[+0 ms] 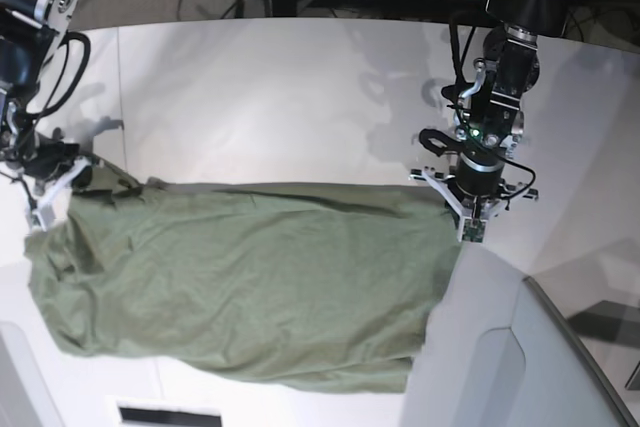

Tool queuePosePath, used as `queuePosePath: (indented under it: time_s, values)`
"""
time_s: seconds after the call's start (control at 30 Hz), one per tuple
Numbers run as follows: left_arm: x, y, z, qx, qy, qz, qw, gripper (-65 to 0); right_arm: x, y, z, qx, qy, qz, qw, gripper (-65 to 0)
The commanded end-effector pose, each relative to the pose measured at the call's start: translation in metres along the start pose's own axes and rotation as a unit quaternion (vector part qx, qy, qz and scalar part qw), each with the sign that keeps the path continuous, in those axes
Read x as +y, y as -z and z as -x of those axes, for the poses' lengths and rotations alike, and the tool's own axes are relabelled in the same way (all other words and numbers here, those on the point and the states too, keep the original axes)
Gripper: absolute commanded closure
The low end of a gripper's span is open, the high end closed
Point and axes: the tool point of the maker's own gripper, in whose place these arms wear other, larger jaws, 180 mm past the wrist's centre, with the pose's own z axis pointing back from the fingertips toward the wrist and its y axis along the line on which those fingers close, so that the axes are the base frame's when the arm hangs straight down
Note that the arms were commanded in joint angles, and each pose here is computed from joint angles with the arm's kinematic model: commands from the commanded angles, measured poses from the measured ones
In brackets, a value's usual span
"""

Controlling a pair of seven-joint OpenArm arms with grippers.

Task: Layout the t-shirt on the table in an organized manner, then fold the t-shirt properly
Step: 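Lay the shirt flat on the table, dragging it with both grippers, then open both grippers and release the shirt shoulders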

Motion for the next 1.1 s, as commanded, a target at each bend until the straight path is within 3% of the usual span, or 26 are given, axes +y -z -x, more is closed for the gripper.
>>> queuePosePath:
  time_s: [0.0, 0.3, 0.47, 0.77, 1.07]
  values:
    - [0.009, 0.002, -0.020, -0.029, 0.001, -0.009, 1.000, 0.0, -0.014, -0.012, -0.009, -0.006, -0.018, 0.020, 0.9996, 0.0]
    - [0.001, -0.010, 0.008, -0.005, 0.006, 0.000, 1.000, 0.0, 0.009, -0.065, 0.027, 0.038, -0.100, 0.069, 0.9919, 0.0]
    - [0.001, -0.021, 0.015, -0.005, 0.007, 0.003, 1.000, 0.0, 0.025, -0.080, 0.056, 0.064, -0.110, 0.074, 0.9892, 0.0]
    - [-0.005, -0.028, 0.014, -0.021, 0.124, -0.014, 0.992, 0.0, 0.030, -0.101, 0.105, 0.103, -0.117, 0.077, 0.9848, 0.0]
    - [-0.008, -0.038, 0.034, -0.005, 0.144, -0.008, 0.989, 0.0, 0.037, -0.112, 0.128, 0.122, -0.119, 0.074, 0.9826, 0.0]
